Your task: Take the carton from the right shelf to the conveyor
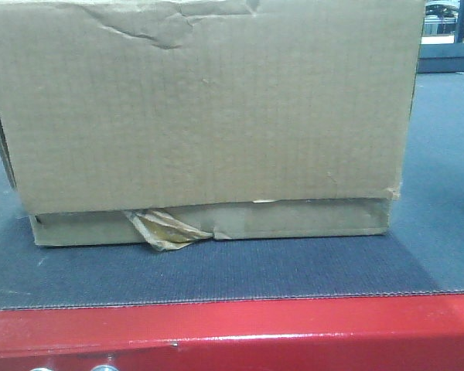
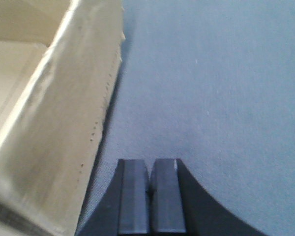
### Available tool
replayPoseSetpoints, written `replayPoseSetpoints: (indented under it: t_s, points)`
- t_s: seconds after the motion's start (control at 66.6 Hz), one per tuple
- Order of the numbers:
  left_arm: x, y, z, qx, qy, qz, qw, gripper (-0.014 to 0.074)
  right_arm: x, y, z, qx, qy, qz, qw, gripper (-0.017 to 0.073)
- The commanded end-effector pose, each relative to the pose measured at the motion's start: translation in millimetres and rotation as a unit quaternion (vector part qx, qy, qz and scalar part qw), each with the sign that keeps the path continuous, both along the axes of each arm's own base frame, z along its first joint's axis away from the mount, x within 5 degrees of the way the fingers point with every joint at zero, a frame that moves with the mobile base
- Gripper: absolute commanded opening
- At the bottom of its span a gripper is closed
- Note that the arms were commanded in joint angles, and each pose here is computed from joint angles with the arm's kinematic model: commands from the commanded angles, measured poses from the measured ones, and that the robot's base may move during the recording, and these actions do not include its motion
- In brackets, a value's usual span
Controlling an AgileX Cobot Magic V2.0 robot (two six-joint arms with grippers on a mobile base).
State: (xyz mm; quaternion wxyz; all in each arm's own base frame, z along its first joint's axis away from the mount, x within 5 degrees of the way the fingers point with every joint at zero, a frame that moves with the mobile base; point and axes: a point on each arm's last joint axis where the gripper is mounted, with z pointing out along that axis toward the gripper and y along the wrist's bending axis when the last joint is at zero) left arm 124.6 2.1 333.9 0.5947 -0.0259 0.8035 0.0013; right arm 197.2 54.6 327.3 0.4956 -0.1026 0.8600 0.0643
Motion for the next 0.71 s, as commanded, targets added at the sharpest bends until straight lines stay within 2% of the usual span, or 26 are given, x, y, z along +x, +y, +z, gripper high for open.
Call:
replayPoseSetpoints:
  t_s: [0.0,0.316,0.691]
  points:
    - [-18.4,-0.3,-4.5,-0.003,-0.056,-0.004,0.998,0.0001,-16.8,-4.8,-0.4,0.015,-0.073,0.006,0.997,-0.0068]
    - [-73.2,0.8,-10.2,-0.005,-0.163,-0.005,0.987,0.0001,-72.5,-18.8,-24.1,0.053,-0.202,0.016,0.978,-0.0068]
    - [-80.4,1.1,-9.2,-0.004,-0.177,-0.004,0.984,0.0001,-82.4,-21.3,-22.2,0.062,-0.233,0.017,0.97,-0.0068]
